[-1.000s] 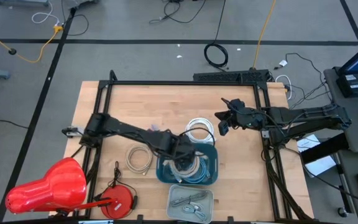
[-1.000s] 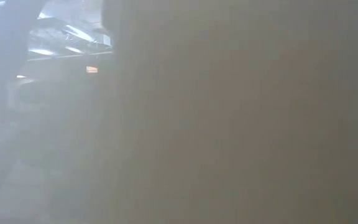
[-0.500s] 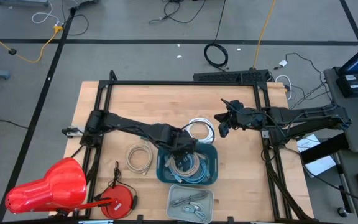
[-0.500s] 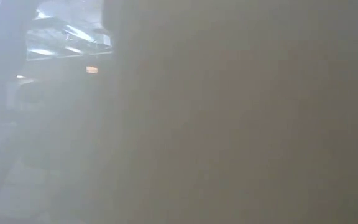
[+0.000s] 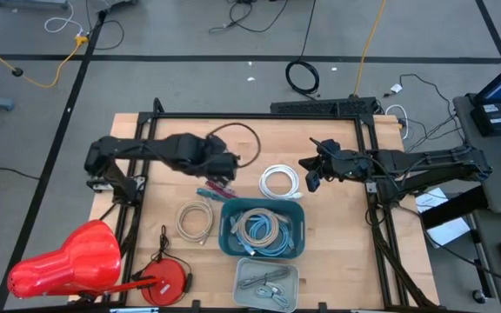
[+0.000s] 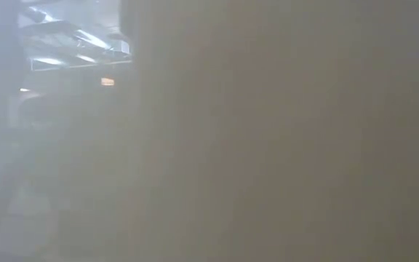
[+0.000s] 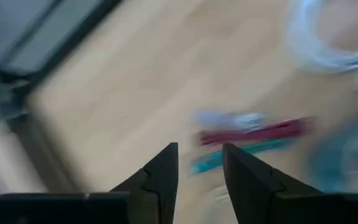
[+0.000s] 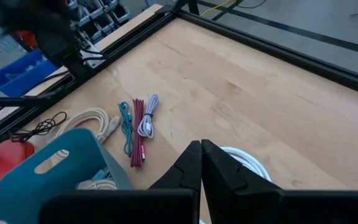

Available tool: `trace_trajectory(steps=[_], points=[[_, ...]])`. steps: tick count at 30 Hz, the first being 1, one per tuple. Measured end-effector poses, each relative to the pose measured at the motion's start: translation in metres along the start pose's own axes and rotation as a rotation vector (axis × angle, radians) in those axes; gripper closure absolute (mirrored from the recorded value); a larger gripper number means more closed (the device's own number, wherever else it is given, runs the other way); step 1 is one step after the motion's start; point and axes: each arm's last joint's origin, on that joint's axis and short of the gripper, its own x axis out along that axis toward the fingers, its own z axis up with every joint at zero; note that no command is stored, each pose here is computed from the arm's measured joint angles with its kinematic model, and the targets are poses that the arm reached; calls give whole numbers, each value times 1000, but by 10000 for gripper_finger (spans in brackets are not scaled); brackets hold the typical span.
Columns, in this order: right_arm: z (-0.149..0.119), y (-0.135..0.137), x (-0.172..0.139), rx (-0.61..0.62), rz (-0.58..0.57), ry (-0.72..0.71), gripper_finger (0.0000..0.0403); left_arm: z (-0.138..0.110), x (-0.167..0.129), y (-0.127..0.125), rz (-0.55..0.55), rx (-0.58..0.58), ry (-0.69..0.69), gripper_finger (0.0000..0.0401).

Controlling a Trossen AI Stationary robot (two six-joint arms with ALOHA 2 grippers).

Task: Pick & Place USB Port
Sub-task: Put the white USB cable into the gray bin

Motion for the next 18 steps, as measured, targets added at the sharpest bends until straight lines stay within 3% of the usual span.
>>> trace_trajectory(steps=[4, 10, 14, 18], points=[[0, 0, 0, -10, -1, 0, 403, 9, 31, 14, -23, -24, 97, 286], [0, 0, 0, 5, 1, 0, 403, 0, 117, 34, 15, -270, 356, 293], [0, 0, 0, 9, 1, 1, 403, -9, 159, 37, -108, -421, 409, 295], [0, 0, 0, 13, 1, -3, 403, -12, 178, 33, -197, -520, 358, 295]])
